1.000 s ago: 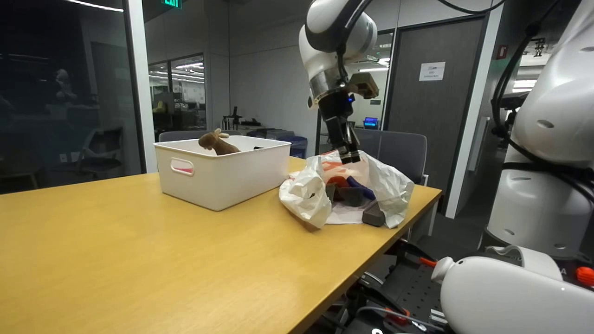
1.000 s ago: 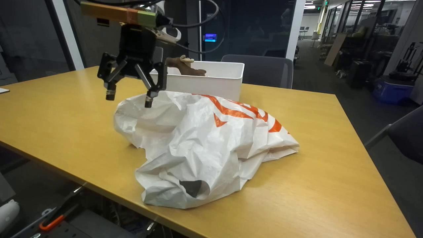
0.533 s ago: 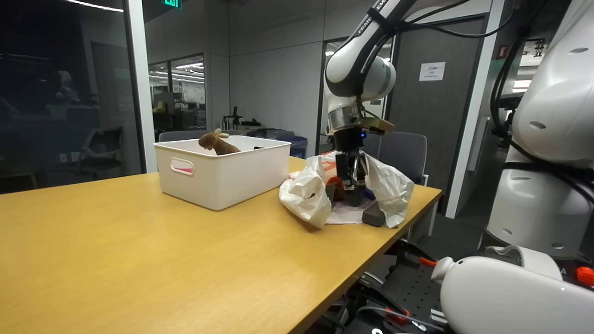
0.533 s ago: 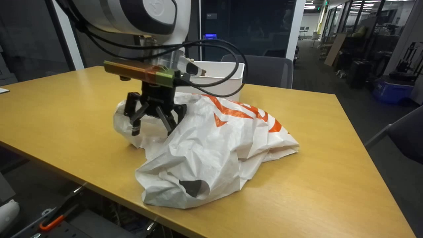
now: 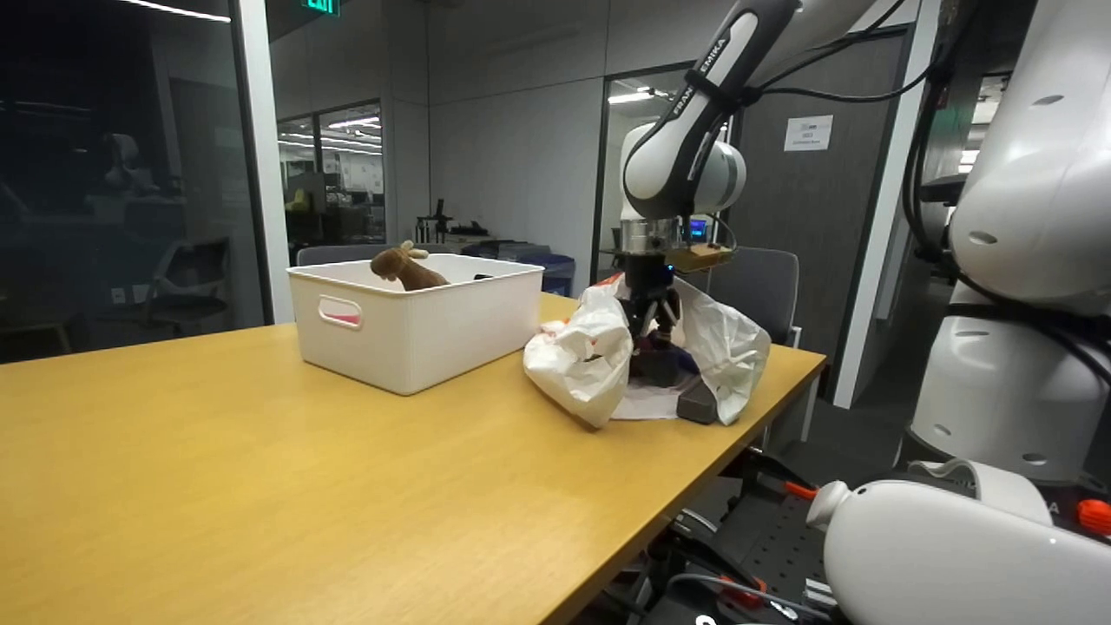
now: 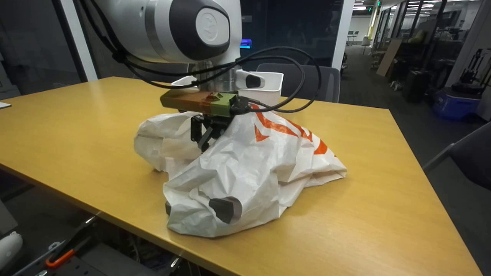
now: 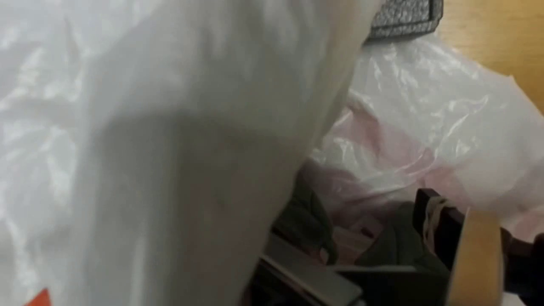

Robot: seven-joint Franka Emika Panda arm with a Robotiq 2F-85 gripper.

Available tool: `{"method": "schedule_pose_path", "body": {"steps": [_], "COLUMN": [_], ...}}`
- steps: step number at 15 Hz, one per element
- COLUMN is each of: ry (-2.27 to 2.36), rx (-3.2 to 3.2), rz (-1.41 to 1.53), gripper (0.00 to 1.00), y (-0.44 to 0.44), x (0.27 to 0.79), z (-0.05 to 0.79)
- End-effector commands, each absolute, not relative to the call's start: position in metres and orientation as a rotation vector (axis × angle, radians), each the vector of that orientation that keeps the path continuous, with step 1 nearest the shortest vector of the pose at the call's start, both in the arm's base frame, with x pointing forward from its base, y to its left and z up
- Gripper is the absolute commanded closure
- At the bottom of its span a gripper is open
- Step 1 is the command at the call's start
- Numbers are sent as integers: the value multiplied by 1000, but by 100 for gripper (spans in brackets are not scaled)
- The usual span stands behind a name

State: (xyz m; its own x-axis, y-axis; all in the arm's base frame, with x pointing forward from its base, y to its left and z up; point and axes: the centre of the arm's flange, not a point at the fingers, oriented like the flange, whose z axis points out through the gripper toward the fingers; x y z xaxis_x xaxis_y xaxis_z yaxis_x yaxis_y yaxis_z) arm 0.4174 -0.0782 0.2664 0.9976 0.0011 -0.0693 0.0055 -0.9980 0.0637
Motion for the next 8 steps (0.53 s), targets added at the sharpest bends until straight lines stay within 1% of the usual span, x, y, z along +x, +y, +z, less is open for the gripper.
{"method": "schedule_pose_path", "body": {"steps": [1,6,7,8], "ry": [-54,-59,-56,-51], "rx": [3023,2862,2808,2777], "rz": [27,58,63,71], "gripper": [0,0,25,27], "y": [-67,-53,-51,-49], "x": [442,459,459,461], "z": [255,229,228,227]}}
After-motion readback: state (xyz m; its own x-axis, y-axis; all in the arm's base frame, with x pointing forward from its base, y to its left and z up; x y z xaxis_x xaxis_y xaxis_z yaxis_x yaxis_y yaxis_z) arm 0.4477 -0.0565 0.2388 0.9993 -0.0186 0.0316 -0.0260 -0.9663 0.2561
